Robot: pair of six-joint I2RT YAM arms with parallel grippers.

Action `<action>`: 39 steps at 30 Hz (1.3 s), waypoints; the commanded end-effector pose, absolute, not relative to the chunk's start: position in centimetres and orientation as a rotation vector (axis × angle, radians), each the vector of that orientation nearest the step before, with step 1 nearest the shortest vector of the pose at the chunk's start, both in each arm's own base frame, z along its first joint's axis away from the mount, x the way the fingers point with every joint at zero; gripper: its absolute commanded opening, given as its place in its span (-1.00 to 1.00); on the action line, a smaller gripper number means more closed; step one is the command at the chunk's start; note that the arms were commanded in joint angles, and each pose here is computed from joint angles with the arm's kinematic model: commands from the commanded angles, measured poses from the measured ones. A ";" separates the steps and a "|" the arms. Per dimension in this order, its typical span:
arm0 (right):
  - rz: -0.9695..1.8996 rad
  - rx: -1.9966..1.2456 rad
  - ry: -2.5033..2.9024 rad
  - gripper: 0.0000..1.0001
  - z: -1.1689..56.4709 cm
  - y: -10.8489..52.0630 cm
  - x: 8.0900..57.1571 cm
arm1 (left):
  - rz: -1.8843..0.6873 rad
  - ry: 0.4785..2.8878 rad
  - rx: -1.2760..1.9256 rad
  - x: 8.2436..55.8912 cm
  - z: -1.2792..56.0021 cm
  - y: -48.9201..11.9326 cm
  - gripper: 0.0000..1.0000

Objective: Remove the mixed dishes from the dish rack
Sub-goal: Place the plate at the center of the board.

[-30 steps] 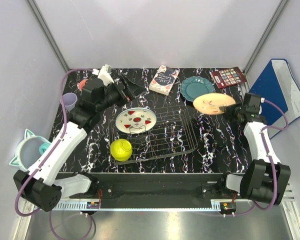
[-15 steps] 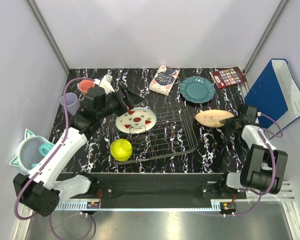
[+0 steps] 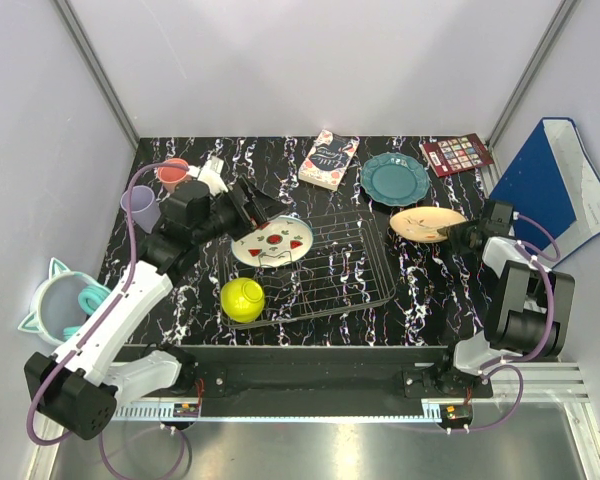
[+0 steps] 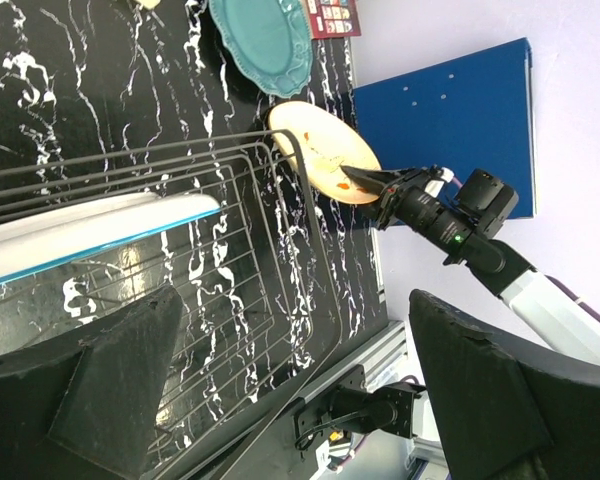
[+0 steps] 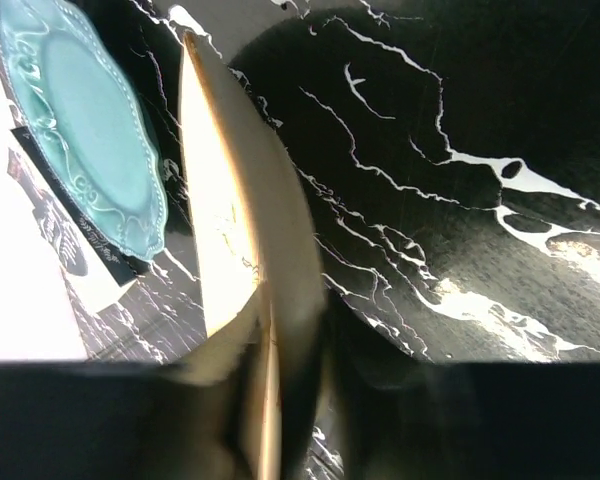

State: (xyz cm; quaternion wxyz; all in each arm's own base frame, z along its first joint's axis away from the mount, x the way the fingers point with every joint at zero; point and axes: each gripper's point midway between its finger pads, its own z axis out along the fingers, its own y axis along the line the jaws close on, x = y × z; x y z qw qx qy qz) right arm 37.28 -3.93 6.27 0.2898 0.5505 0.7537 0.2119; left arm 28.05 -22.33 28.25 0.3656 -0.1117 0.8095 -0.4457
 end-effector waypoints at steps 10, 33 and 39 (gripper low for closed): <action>0.565 1.468 2.121 0.40 7.1 -2.1 32.8 | -1.217 2.066 -0.301 27.9 28.0 -23.0 0.98; 0.894 1.204 2.127 0.39 16.2 4.7 28.7 | -1.054 1.961 -0.215 29.3 31.9 -21.3 0.98; 1.013 1.067 1.995 0.39 24.5 5.2 32.2 | -0.898 1.890 -0.163 30.6 35.7 -19.6 0.98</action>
